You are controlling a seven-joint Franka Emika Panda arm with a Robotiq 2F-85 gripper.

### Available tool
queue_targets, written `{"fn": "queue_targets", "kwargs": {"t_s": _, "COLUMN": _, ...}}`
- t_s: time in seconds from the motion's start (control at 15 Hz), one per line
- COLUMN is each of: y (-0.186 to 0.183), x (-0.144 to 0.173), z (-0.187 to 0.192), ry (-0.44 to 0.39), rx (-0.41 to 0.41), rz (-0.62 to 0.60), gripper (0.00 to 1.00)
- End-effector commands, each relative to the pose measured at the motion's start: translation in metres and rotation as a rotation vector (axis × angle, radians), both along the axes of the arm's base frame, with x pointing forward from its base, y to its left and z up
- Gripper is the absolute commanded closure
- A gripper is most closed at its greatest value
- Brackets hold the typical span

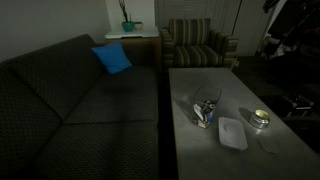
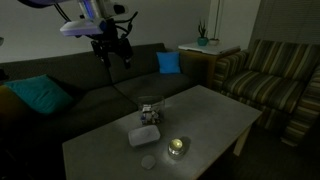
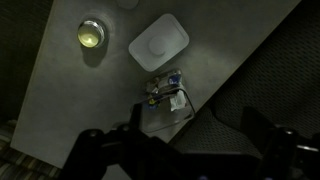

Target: Pick up the lid and close the container

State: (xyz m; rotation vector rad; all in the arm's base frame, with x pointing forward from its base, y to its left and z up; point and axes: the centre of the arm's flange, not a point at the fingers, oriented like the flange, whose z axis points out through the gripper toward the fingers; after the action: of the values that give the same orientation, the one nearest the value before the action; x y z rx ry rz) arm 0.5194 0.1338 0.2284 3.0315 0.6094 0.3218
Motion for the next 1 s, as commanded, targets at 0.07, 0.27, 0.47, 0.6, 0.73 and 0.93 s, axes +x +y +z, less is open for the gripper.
{"fn": "queue_targets", "kwargs": {"t_s": 0.07, "y": 0.01, "x": 0.047, "z": -0.057, "ry": 0.039, "rx": -0.014, "rz": 0.017, "gripper": 0.0}}
{"fn": "queue_targets", "kwargs": {"t_s": 0.27, "y": 0.012, "x": 0.062, "z": -0.083, "ry": 0.07, "rx": -0.009, "rz": 0.019, "gripper": 0.0}}
{"fn": "queue_targets", "kwargs": {"t_s": 0.47, "y": 0.011, "x": 0.071, "z": -0.1, "ry": 0.093, "rx": -0.015, "rz": 0.051, "gripper": 0.0}}
{"fn": "queue_targets", "kwargs": {"t_s": 0.6, "y": 0.011, "x": 0.075, "z": -0.114, "ry": 0.133, "rx": -0.025, "rz": 0.118, "gripper": 0.0}}
{"fn": "queue_targets", "kwargs": {"t_s": 0.73, "y": 0.01, "x": 0.075, "z": -0.131, "ry": 0.175, "rx": -0.038, "rz": 0.158, "gripper": 0.0}}
{"fn": "queue_targets", "kwargs": {"t_s": 0.93, "y": 0.011, "x": 0.062, "z": -0.132, "ry": 0.179, "rx": -0.04, "rz": 0.142, "gripper": 0.0}}
